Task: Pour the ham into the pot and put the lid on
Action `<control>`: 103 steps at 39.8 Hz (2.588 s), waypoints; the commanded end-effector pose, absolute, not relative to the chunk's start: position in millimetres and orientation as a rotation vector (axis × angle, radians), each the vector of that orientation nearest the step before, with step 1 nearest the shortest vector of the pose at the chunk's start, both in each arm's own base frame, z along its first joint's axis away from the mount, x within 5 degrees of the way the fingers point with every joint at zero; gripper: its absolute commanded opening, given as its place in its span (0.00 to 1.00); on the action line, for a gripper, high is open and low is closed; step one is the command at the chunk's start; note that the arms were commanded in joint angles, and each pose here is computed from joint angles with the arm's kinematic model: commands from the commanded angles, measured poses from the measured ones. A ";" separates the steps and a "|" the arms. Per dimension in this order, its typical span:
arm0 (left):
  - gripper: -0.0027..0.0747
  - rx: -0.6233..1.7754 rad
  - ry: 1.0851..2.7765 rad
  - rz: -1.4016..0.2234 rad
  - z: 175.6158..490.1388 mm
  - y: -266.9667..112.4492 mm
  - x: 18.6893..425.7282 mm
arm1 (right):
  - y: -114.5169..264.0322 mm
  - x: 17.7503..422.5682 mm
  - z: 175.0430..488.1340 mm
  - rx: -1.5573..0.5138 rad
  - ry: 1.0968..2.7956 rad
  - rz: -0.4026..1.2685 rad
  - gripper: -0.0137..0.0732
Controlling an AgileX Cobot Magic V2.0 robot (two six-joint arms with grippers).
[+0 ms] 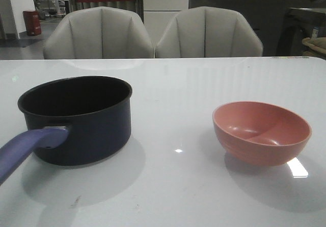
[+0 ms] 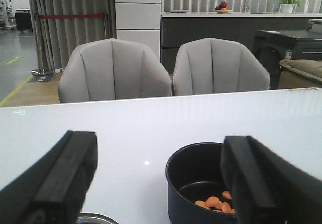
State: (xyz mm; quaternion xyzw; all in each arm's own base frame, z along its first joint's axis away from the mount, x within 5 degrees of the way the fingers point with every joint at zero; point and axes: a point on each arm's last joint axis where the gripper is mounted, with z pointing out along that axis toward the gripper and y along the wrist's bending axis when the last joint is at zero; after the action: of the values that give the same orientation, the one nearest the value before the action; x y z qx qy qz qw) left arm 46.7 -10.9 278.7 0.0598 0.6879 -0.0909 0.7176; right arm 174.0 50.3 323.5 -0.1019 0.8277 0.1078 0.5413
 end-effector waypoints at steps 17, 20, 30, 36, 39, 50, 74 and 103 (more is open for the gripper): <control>0.75 0.116 1.421 -0.219 295.2 -10.4 45.1 | 23.8 86.2 281.8 -0.165 1.517 0.257 0.70; 0.75 0.116 1.421 -0.219 295.2 -10.4 45.1 | 23.6 86.2 267.5 -0.167 1.546 0.252 0.70; 0.75 0.118 1.430 -0.219 294.3 -10.5 45.2 | 23.2 86.4 265.1 -0.162 1.538 0.249 0.30; 0.75 0.119 1.454 -0.217 293.0 -10.9 46.6 | 23.3 86.4 264.9 -0.163 1.540 0.249 0.33; 0.75 0.117 1.485 -0.213 294.1 -11.4 50.1 | 23.3 86.4 264.9 -0.163 1.540 0.249 0.33; 0.83 0.051 1.828 -0.165 323.8 -13.2 91.2 | 23.3 86.4 264.9 -0.163 1.540 0.249 0.33; 0.85 -0.299 2.496 -0.091 299.7 31.1 233.6 | 23.3 86.4 264.9 -0.163 1.540 0.249 0.33; 0.85 -0.452 2.842 -0.160 222.4 52.3 331.4 | 23.3 86.4 264.9 -0.163 1.540 0.249 0.33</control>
State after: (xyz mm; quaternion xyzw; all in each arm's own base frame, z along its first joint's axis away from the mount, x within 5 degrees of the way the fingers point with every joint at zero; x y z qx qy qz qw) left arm 324.9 51.8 206.4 -0.1440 0.9830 -0.0451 0.1042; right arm 85.7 24.5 249.4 -0.0796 0.7275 0.1148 0.6718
